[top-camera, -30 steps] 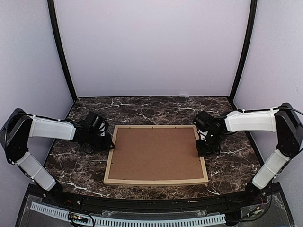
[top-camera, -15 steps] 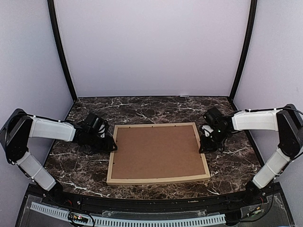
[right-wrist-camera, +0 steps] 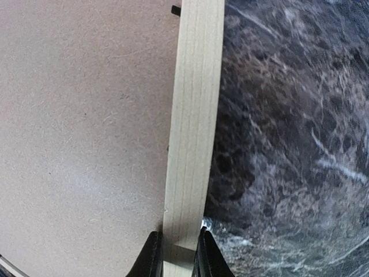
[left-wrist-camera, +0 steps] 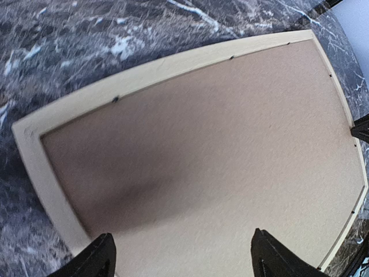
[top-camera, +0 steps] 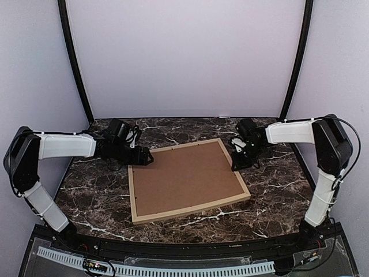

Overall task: Put the photo into the frame
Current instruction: Rotate the frame body at the center of the board.

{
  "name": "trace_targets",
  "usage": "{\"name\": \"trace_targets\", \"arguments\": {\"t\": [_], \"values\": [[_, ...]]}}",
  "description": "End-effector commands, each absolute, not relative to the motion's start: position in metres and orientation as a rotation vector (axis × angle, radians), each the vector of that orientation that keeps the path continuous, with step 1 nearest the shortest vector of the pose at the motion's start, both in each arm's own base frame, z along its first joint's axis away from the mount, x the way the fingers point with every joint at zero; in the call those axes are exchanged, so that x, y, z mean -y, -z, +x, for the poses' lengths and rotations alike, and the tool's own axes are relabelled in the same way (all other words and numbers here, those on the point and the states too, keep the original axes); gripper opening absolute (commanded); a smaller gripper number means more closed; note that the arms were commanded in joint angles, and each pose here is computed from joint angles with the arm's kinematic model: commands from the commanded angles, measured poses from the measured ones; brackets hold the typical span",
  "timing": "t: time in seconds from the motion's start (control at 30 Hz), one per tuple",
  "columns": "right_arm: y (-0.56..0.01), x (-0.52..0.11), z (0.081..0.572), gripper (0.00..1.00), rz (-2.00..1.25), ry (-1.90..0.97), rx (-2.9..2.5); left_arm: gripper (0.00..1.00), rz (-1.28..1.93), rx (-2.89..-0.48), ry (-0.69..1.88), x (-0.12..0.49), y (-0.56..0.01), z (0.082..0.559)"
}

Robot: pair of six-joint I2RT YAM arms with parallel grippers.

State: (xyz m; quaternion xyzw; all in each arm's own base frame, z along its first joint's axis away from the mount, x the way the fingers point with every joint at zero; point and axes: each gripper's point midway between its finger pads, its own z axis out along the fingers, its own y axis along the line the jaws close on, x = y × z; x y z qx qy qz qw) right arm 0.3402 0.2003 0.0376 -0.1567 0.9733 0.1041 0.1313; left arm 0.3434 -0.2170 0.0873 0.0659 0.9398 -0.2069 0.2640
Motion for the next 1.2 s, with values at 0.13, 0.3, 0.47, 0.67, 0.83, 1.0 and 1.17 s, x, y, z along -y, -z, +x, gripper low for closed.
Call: {"name": "trace_targets", "arguments": {"t": [0.13,0.3,0.47,0.67,0.83,1.0,1.17], "values": [[-0.019,-0.222,0.371,0.01,-0.847,-0.305,-2.727,0.85,0.384,-2.510,0.511,0.233,-0.082,0.410],[-0.017,-0.231,0.379,0.12,-0.938,-0.383,-2.703,0.85,0.442,-2.550,0.400,0.227,-0.060,0.445],[-0.022,-0.236,0.391,0.17,-0.962,-0.500,-2.661,0.85,0.548,-2.504,0.289,0.226,-0.058,0.473],[-0.021,-0.237,0.404,0.27,-0.936,-0.487,-2.665,0.81,0.644,-2.493,0.265,0.234,-0.046,0.489],[-0.044,-0.227,0.424,0.44,-0.773,-0.481,-2.644,0.61,0.685,-2.525,0.312,0.239,-0.034,0.481],[-0.089,-0.204,0.438,0.52,-0.518,-0.437,-2.600,0.38,0.643,-2.585,0.309,0.233,-0.027,0.471],[-0.117,-0.196,0.417,0.57,-0.353,-0.487,-2.587,0.21,0.525,-2.662,0.313,0.220,-0.015,0.447]]}}
